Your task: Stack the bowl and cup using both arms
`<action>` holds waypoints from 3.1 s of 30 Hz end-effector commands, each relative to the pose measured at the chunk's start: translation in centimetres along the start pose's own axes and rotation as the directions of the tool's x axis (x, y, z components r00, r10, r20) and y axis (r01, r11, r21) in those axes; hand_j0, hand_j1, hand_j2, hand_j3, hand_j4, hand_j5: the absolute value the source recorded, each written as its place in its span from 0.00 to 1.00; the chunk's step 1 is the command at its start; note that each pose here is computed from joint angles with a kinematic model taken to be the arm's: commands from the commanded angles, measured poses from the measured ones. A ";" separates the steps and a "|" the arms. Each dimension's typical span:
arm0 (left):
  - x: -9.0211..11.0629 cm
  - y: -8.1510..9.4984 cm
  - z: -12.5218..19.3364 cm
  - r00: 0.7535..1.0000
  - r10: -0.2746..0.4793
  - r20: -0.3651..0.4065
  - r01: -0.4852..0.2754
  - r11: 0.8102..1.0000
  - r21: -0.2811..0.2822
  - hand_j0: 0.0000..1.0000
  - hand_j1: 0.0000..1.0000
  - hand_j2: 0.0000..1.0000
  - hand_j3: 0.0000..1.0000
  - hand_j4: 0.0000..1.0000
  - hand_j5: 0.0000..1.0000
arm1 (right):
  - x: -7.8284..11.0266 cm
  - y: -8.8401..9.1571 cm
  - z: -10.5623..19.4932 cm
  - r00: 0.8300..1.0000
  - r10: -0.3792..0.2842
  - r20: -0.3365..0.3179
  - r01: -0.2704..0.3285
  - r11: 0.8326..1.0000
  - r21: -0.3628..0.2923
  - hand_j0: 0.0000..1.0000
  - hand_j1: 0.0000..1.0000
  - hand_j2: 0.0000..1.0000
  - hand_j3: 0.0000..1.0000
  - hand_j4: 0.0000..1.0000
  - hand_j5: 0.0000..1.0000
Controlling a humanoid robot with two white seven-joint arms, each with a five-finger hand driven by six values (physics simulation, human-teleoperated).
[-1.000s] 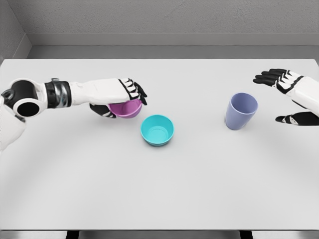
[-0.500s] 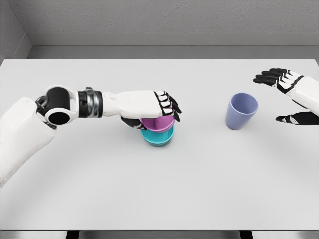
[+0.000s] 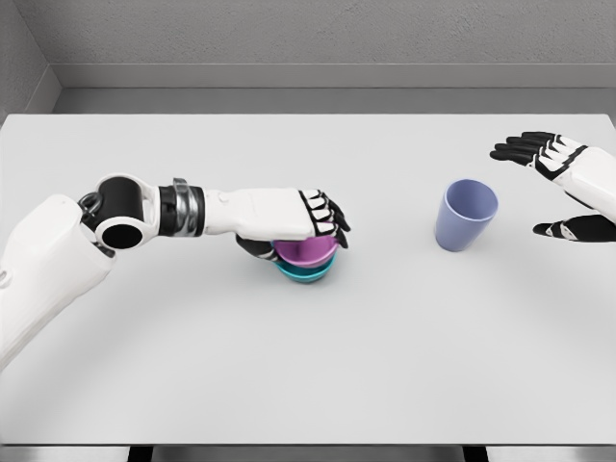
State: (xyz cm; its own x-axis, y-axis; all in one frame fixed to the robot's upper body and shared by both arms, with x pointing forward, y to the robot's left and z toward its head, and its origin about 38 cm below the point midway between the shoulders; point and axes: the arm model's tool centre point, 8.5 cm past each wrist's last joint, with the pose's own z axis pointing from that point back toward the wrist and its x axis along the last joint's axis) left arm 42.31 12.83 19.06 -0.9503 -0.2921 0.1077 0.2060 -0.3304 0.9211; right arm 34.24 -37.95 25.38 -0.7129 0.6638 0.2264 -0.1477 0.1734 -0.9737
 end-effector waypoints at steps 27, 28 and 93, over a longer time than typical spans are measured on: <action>-0.8 -0.9 2.5 0.999 -0.006 -0.041 0.004 0.999 -0.044 1.00 1.00 1.00 1.00 1.00 1.00 | 0.0 -0.2 0.0 1.000 -0.001 -0.001 0.001 1.000 -0.003 1.00 1.00 1.00 1.00 1.00 1.00; -0.9 -0.8 2.5 0.999 -0.006 -0.042 0.004 0.999 -0.045 1.00 1.00 1.00 1.00 1.00 1.00 | 0.0 -0.2 0.0 1.000 -0.002 0.000 0.002 1.000 -0.002 1.00 1.00 1.00 1.00 1.00 1.00; -7.7 -4.2 20.0 0.891 0.302 -0.340 -0.274 0.953 0.128 1.00 1.00 1.00 1.00 1.00 1.00 | -3.8 2.3 -8.8 0.998 0.057 -0.018 -0.043 0.902 0.429 1.00 1.00 1.00 1.00 1.00 1.00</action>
State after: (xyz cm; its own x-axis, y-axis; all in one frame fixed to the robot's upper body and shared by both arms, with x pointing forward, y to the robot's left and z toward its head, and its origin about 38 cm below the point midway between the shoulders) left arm 43.99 34.30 21.80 -0.7088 -0.6617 0.2447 0.4256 -0.1245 0.8963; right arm 42.80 -34.00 23.12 -0.7033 0.6929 0.1591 -0.3823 -0.1799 -0.9064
